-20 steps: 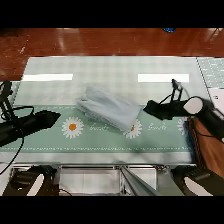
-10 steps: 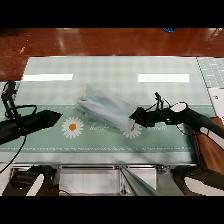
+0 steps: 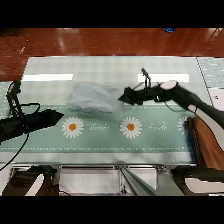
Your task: Fold the shirts.
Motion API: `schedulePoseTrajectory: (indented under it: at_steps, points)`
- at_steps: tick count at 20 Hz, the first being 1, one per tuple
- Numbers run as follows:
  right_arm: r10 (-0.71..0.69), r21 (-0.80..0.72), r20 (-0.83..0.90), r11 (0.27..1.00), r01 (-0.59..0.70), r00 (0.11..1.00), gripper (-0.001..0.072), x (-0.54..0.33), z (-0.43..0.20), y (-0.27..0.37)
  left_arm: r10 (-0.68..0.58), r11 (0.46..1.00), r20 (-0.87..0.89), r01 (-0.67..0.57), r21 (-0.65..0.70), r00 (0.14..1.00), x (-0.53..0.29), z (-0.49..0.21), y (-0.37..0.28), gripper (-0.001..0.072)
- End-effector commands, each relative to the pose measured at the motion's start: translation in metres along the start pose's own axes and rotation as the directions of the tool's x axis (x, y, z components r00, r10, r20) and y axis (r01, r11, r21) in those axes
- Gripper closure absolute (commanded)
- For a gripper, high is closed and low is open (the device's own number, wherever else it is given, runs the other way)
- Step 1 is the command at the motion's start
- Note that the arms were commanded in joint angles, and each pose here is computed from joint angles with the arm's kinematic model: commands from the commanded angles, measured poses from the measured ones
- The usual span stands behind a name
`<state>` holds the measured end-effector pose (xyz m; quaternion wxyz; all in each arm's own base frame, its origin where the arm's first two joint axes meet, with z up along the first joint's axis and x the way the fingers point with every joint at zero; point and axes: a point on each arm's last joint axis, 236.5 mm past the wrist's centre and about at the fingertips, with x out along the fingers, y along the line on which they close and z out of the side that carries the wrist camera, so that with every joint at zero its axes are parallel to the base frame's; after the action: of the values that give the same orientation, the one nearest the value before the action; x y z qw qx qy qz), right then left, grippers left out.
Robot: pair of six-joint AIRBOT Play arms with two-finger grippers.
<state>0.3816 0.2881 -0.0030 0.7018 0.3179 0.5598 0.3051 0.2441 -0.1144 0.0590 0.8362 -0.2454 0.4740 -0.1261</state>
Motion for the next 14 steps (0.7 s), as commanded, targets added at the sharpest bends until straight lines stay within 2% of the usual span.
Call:
schedulePoseTrajectory:
  at_steps: [1, 5, 7, 12, 14]
  points:
    - [-0.074, -0.145, -0.008, 0.987, 0.072, 0.997, 0.0693, -0.029, 0.029, 0.039, 0.004, 1.000, -0.008, -0.004, -0.004, 1.000, 0.002, 0.000, 0.002, 0.0688]
    - [-0.234, -0.277, 0.077, 0.929, 0.246, 0.969, 0.0693, -0.092, 0.069, 0.065, 0.004, 1.000, -0.008, -0.004, -0.005, 1.000, 0.002, -0.001, 0.002, 0.0688]
    - [-0.261, -0.286, 0.139, 0.913, 0.291, 0.955, 0.0693, -0.135, 0.089, 0.078, 0.004, 1.000, -0.008, -0.004, -0.005, 1.000, 0.002, 0.000, 0.002, 0.0687]
    - [-0.268, -0.161, 0.316, 0.930, 0.330, 0.910, 0.0693, -0.244, 0.121, 0.086, 0.000, 1.000, 0.021, 0.000, -0.004, 1.000, 0.002, 0.007, 0.001, 0.0687]
    - [-0.286, -0.062, 0.370, 0.942, 0.330, 0.884, 0.0693, -0.290, 0.120, 0.076, -0.003, 1.000, 0.036, 0.003, -0.004, 0.999, 0.002, 0.010, 0.000, 0.0688]
